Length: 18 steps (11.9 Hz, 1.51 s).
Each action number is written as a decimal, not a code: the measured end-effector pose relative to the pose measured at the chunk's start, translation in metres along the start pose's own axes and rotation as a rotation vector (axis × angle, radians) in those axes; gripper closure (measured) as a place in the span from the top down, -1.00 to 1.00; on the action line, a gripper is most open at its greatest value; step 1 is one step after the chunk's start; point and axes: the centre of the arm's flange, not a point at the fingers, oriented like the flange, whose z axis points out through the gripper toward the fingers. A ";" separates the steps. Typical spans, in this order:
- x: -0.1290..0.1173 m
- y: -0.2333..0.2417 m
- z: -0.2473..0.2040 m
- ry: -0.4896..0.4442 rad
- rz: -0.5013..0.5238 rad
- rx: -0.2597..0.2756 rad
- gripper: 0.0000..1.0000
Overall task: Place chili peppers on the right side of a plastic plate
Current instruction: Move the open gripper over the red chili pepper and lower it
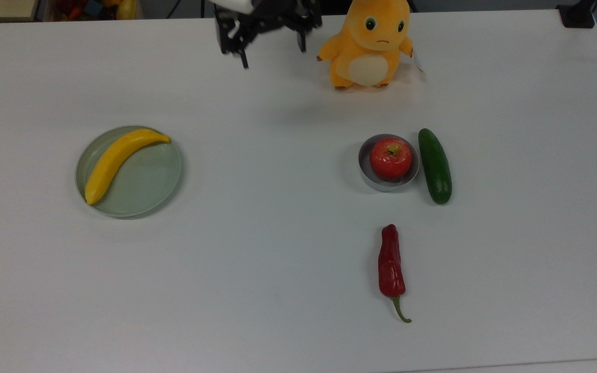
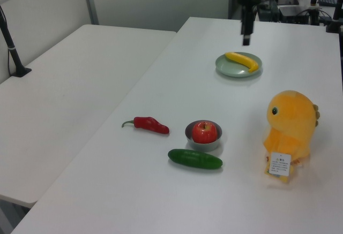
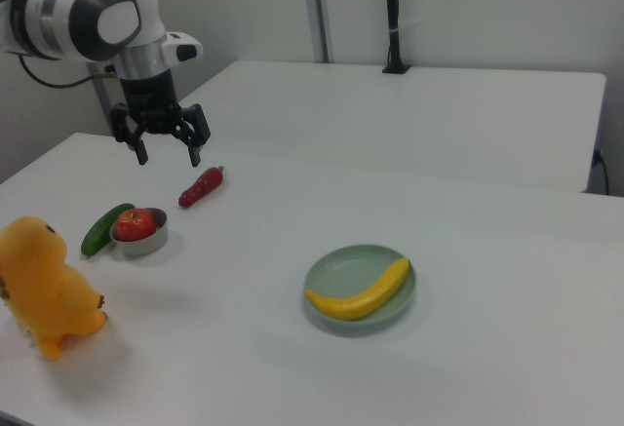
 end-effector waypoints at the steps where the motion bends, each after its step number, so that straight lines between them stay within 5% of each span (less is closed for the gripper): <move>1: 0.019 -0.009 0.007 0.016 0.026 -0.003 1.00; 4: 0.062 -0.022 0.014 0.057 0.094 -0.009 1.00; 10: 0.138 -0.068 0.059 0.290 0.198 0.000 1.00; 18: 0.177 -0.090 0.138 0.455 0.246 0.011 1.00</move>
